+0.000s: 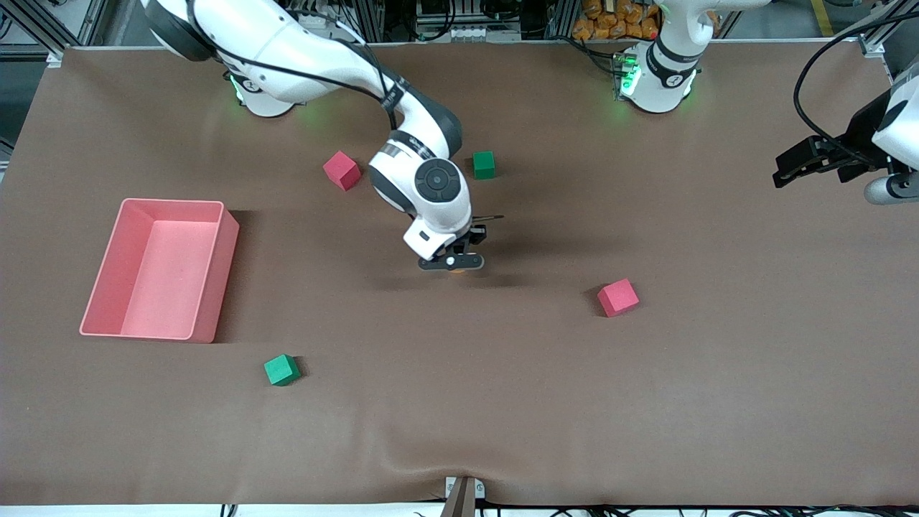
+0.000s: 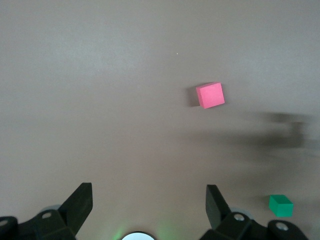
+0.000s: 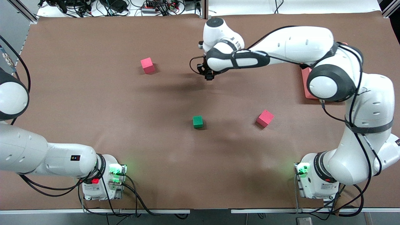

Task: Place and upright button with both arms
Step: 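Carry the button to the table middle with the right gripper, then set the button down upright while the left gripper reaches toward it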

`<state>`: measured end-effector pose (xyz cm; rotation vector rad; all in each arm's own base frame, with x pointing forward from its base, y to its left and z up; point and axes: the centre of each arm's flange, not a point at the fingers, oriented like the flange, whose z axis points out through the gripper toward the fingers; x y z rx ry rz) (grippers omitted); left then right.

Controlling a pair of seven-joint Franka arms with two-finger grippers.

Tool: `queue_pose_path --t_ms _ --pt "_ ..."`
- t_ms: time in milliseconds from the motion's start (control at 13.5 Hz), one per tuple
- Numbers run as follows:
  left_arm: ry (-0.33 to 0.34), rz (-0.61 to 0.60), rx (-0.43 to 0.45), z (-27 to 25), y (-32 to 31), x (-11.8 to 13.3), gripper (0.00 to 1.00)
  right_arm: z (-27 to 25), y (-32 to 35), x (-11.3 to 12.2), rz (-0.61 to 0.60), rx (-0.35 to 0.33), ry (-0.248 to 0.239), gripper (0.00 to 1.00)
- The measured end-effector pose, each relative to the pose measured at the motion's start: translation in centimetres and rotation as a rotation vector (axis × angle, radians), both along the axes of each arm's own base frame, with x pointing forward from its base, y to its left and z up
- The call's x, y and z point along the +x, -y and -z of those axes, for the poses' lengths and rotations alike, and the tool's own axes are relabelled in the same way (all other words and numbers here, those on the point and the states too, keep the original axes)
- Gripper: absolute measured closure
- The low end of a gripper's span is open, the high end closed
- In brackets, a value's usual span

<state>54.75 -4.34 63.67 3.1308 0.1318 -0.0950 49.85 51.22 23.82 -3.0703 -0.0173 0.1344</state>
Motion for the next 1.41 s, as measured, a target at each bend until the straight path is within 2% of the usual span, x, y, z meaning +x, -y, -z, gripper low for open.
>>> queue_pose_path --t_ms 445,816,890,1261,1335,1409 --pt "-0.006 0.006 0.000 0.3 0.1 0.1 0.00 3.5 -2.9 -0.6 0.015 0.032 -0.014 0.59" --pt "-0.012 0.022 0.000 0.7 1.0 0.2 0.00 4.6 -3.7 -1.0 -0.037 0.002 0.027 0.59" --pt "-0.012 0.030 0.000 0.7 1.4 0.2 0.00 4.6 -3.7 -1.0 -0.042 -0.002 0.032 0.55" --pt "-0.017 0.080 -0.001 0.9 4.3 -0.1 0.00 3.6 -3.4 0.0 -0.041 -0.016 0.050 0.04" --pt "-0.022 0.091 -0.001 1.2 4.9 0.0 0.00 2.5 -3.1 0.5 -0.034 -0.028 0.047 0.00" --pt "-0.028 0.101 -0.001 1.5 5.4 0.0 0.00 1.0 -2.7 1.1 -0.025 -0.035 0.041 0.00"
